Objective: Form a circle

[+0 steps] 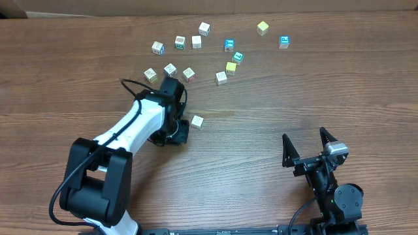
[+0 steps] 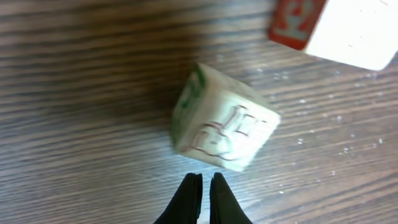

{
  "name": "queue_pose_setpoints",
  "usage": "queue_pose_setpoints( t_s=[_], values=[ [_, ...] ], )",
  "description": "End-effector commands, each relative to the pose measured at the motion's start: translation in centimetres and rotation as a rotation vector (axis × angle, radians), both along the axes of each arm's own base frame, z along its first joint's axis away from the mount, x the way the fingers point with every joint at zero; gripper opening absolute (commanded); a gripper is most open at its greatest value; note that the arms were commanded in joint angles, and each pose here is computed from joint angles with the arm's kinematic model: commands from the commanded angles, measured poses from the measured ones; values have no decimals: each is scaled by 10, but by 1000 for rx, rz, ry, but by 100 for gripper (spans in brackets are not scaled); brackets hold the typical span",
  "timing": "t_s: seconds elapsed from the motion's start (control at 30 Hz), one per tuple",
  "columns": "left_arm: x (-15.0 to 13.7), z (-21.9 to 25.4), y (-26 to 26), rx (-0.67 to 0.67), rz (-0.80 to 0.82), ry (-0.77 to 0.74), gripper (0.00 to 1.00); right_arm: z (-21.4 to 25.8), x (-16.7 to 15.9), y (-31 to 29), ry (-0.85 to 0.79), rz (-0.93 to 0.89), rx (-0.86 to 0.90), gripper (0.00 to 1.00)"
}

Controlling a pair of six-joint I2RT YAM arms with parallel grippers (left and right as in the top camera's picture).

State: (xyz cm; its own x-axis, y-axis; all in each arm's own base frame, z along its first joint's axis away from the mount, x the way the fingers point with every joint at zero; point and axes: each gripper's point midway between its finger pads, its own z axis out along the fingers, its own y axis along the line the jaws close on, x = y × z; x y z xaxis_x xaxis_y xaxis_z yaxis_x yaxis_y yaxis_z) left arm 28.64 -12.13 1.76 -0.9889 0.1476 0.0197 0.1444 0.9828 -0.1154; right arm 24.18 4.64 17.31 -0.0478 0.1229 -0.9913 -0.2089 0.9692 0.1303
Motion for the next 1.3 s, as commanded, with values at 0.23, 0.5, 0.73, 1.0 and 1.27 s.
queue_pose_setpoints(
  t_s=[0.23,0.5,0.73,1.0,1.27],
  values=[
    [-6,-5,-3,40,21,12,4,-2,0,0,-2,0,-4,100],
    [-2,-10,-2,46,26,-16,4,-2,0,0,-2,0,-4,100],
    [4,-10,-4,38,20,-40,4,-2,0,0,-2,0,-4,100],
    [10,-10,-6,28,-24,-69,4,-2,0,0,-2,0,-4,100],
    [8,-10,-3,44,-33,-60,4,-2,0,0,-2,0,-4,100]
  ],
)
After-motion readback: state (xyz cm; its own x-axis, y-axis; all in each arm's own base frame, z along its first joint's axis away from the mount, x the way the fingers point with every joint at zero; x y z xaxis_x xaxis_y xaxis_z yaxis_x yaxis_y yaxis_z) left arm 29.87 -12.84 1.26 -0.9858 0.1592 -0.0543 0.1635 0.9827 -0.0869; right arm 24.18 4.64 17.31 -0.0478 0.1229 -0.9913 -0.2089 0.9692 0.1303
